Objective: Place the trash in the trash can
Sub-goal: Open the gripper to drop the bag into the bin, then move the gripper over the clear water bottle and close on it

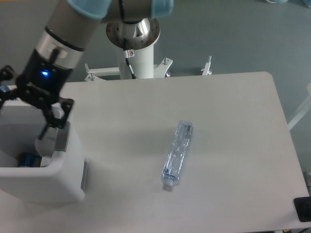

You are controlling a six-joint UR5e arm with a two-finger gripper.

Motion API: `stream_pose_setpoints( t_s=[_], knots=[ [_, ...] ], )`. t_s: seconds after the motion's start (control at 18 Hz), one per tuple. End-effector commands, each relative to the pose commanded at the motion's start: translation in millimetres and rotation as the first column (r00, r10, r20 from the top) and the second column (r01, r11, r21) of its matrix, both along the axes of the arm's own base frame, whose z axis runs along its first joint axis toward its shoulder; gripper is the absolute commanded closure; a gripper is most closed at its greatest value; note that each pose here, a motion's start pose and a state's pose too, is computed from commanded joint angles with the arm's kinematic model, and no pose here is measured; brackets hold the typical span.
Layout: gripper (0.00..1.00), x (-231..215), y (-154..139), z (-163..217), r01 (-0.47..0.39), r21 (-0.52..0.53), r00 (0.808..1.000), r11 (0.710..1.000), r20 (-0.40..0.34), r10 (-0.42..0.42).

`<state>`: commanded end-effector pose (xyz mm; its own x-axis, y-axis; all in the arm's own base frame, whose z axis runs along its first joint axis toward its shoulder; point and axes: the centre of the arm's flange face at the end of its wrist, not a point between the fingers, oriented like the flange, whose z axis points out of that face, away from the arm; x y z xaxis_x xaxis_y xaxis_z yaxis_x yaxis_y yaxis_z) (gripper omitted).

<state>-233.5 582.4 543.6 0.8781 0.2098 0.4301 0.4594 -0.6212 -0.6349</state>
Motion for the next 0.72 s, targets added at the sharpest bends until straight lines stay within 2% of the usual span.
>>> stream_pose_setpoints(
  t_s=[0.11, 0.17, 0.28, 0.39, 0.5, 0.61, 0.72],
  knots=[
    [0.00, -36, -14, -1, -0.081, -0.026, 0.996, 0.996, -0.048, 0.080],
    [0.00, -47, -19, -3, -0.104, -0.046, 0.990, 0.994, -0.096, 0.099],
    [0.00, -74, -34, -20, -0.120, -0.117, 0.973, 0.986, -0.213, 0.093],
    [0.00, -100, -45, -44, -0.128, -0.188, 0.963, 0.974, -0.260, 0.076],
    [0.00, -130, -46, -70, -0.106, -0.248, 0.953, 0.963, -0.300, 0.028],
    [0.00, -148, -43, -99, -0.058, -0.320, 0.931, 0.946, -0.360, -0.065],
    [0.00, -164, -39, -141, -0.026, -0.418, 0.907, 0.908, -0.392, -0.154]
  ],
)
